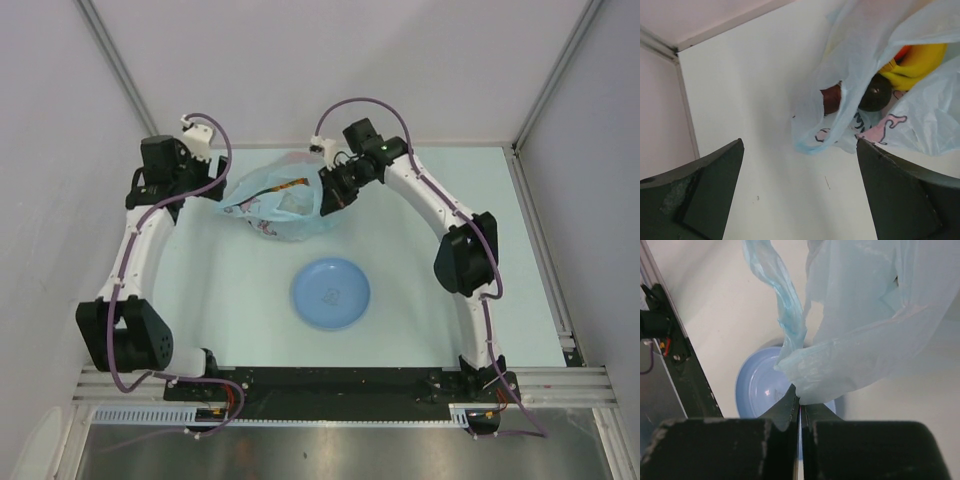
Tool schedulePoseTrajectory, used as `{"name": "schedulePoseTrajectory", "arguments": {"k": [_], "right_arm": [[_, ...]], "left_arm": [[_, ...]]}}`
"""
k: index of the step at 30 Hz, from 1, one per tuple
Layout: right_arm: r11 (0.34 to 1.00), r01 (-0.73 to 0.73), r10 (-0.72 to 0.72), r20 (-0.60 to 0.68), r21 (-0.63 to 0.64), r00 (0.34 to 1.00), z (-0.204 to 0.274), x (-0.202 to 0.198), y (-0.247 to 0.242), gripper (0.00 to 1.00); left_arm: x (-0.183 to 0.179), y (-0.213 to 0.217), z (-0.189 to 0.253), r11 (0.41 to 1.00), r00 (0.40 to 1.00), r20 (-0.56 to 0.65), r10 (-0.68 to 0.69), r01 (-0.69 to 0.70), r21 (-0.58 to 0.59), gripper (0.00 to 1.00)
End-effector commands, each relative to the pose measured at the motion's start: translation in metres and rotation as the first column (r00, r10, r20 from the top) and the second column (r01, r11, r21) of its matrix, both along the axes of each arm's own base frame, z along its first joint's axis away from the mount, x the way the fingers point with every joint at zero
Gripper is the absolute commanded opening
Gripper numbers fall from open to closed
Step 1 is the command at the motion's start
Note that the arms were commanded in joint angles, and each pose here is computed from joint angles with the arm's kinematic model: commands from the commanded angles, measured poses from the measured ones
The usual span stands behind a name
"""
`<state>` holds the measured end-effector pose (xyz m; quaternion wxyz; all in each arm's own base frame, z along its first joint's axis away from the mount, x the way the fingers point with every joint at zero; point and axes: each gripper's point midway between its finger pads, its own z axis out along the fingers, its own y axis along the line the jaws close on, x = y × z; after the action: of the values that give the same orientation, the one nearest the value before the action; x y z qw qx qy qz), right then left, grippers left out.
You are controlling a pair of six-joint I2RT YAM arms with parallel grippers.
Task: Take the fake fruits out of the plastic bag
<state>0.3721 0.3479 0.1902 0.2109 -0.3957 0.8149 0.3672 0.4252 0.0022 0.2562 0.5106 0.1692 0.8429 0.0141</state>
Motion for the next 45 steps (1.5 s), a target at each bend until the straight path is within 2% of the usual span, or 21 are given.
{"name": "schedulePoseTrajectory", "arguments": {"k": [1, 5, 7, 10, 14, 22, 26, 30, 31, 33, 34, 36, 37, 38, 42, 43, 45], "right_arm": [[0.994, -0.079, 0.084, 0.067, -0.072, 0.994, -0.003, -0.022, -0.002, 0.00], [0.987, -0.138, 0.144, 0.060, -0.087, 0.988, -0.006, -0.033, -0.006, 0.00], [0.994, -0.079, 0.082, 0.037, -0.069, 0.996, 0.003, -0.028, -0.009, 0.00], [0.997, -0.068, 0.069, 0.047, -0.021, 0.997, 0.020, -0.027, -0.016, 0.00], [0.998, -0.063, 0.064, 0.061, -0.025, 0.996, 0.020, -0.028, -0.014, 0.00], [0.996, -0.072, 0.076, 0.081, -0.057, 0.994, 0.024, -0.035, -0.023, 0.00], [0.995, -0.055, 0.062, 0.095, -0.081, 0.994, 0.021, -0.036, -0.035, 0.00], [0.993, -0.039, 0.050, 0.102, -0.110, 0.993, 0.016, -0.037, -0.046, 0.00], [0.993, -0.033, 0.045, 0.101, -0.113, 0.994, 0.016, -0.036, -0.049, 0.00], [0.992, -0.022, 0.035, 0.098, -0.124, 0.995, 0.013, -0.036, -0.055, 0.00], [0.992, -0.010, 0.023, 0.099, -0.130, 0.995, 0.012, -0.033, -0.059, 0.00], [0.990, 0.009, 0.005, 0.105, -0.138, 0.994, 0.012, -0.028, -0.066, 0.00], [0.989, 0.025, -0.010, 0.108, -0.143, 0.994, 0.012, -0.024, -0.069, 0.00], [0.982, 0.078, -0.057, 0.127, -0.170, 0.990, 0.009, -0.012, -0.081, 0.00], [0.940, 0.286, -0.257, 0.167, -0.185, 0.952, 0.009, 0.040, -0.131, 0.00], [0.919, 0.362, -0.327, 0.211, -0.157, 0.921, 0.024, 0.062, -0.143, 0.00], [0.872, 0.471, -0.434, 0.233, -0.133, 0.870, 0.025, 0.104, -0.181, 0.00]], "left_arm": [[-0.011, -0.033, -0.008, 0.978, 0.977, -0.030, -0.209, 0.208, -0.019, 1.00], [-0.019, -0.036, -0.041, 0.970, 0.968, -0.094, -0.233, 0.238, 0.053, 1.00], [-0.024, -0.049, -0.048, 0.967, 0.961, -0.139, -0.238, 0.247, 0.056, 1.00], [-0.023, -0.054, -0.057, 0.977, 0.966, -0.164, -0.200, 0.209, 0.043, 0.97], [-0.005, -0.032, -0.064, 0.982, 0.986, -0.140, -0.089, 0.110, 0.151, 0.93], [0.027, -0.023, -0.090, 0.984, 0.976, -0.220, -0.007, 0.045, 0.170, 0.90], [0.037, -0.024, -0.091, 0.988, 0.979, -0.205, 0.008, 0.024, 0.154, 0.81], [0.043, -0.030, -0.082, 0.990, 0.976, -0.215, -0.016, 0.046, 0.133, 0.69], [0.043, -0.032, -0.077, 0.990, 0.976, -0.217, -0.034, 0.063, 0.130, 0.59], [0.044, -0.033, -0.080, 0.987, 0.970, -0.239, -0.050, 0.084, 0.136, 0.50], [0.042, -0.034, -0.077, 0.986, 0.966, -0.252, -0.061, 0.097, 0.134, 0.39], [0.041, -0.035, -0.081, 0.985, 0.959, -0.275, -0.071, 0.112, 0.134, 0.24], [0.042, -0.037, -0.078, 0.985, 0.958, -0.274, -0.081, 0.120, 0.128, 0.03], [0.037, -0.039, -0.080, 0.985, 0.951, -0.296, -0.088, 0.127, 0.116, 0.00], [0.035, -0.070, -0.056, 0.977, 0.938, -0.280, -0.205, 0.212, -0.007, 0.00], [0.042, -0.079, -0.035, 0.973, 0.944, -0.236, -0.230, 0.230, -0.029, 0.00], [0.052, -0.115, -0.003, 0.927, 0.916, -0.156, -0.369, 0.351, -0.131, 0.00]]}}
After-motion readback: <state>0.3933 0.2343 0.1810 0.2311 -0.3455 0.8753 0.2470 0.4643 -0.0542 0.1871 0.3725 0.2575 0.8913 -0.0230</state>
